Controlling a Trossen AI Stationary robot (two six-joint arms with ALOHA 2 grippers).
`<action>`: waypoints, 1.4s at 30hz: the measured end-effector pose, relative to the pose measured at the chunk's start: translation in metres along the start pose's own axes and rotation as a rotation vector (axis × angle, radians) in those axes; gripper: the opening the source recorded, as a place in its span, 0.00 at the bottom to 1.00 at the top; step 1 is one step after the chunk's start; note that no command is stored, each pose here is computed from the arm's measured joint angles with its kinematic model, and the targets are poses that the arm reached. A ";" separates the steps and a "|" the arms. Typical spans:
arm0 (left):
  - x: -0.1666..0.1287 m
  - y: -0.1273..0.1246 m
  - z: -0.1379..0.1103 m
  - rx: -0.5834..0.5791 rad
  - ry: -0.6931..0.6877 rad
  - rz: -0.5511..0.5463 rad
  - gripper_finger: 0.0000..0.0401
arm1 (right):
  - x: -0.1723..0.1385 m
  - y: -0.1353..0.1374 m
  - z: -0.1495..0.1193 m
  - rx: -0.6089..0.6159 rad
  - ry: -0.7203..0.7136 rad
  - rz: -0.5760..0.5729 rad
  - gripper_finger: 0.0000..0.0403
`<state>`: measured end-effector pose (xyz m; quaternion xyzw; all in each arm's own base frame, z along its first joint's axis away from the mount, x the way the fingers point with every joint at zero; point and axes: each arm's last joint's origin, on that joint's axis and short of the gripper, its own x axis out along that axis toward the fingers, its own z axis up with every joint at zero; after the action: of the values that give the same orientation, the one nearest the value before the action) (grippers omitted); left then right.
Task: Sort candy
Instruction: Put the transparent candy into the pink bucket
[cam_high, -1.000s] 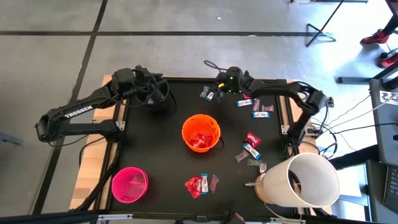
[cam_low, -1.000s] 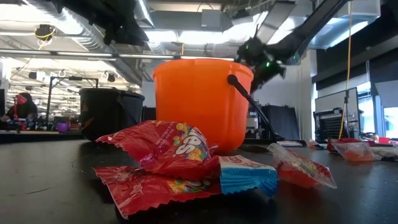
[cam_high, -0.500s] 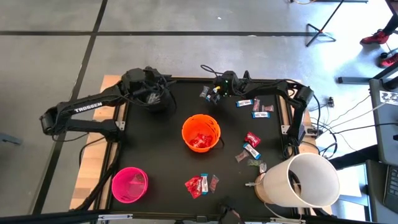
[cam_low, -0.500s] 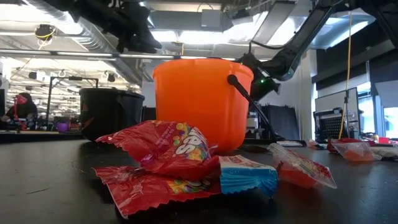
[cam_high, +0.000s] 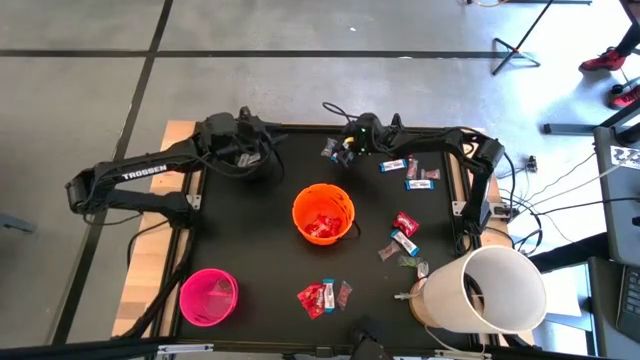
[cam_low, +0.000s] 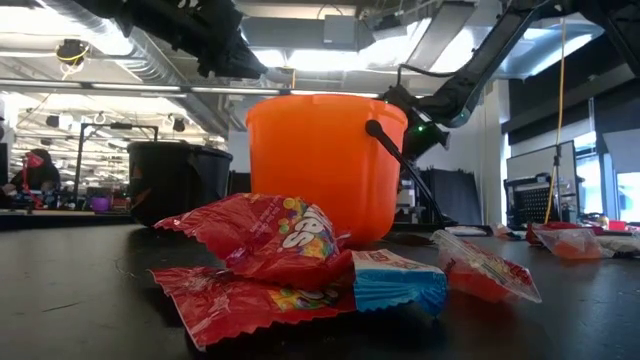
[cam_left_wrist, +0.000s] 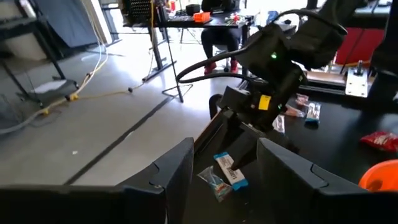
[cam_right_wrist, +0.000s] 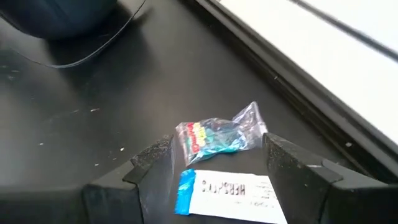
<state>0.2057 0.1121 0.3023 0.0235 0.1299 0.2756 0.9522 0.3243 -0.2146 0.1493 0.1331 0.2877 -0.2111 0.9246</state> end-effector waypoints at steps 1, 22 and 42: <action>0.000 0.000 0.000 0.020 0.001 -0.001 0.42 | 0.000 0.000 0.002 0.004 0.016 0.001 0.59; 0.001 0.000 -0.031 0.249 0.201 0.071 0.42 | 0.036 -0.004 0.042 0.062 0.336 -0.006 0.59; 0.000 -0.012 -0.048 0.211 0.238 0.012 0.42 | 0.052 -0.006 0.045 0.071 0.376 -0.006 0.05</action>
<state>0.1999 0.1008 0.2548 0.0913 0.2698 0.2672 0.9206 0.3817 -0.2530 0.1540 0.2017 0.4481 -0.1955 0.8487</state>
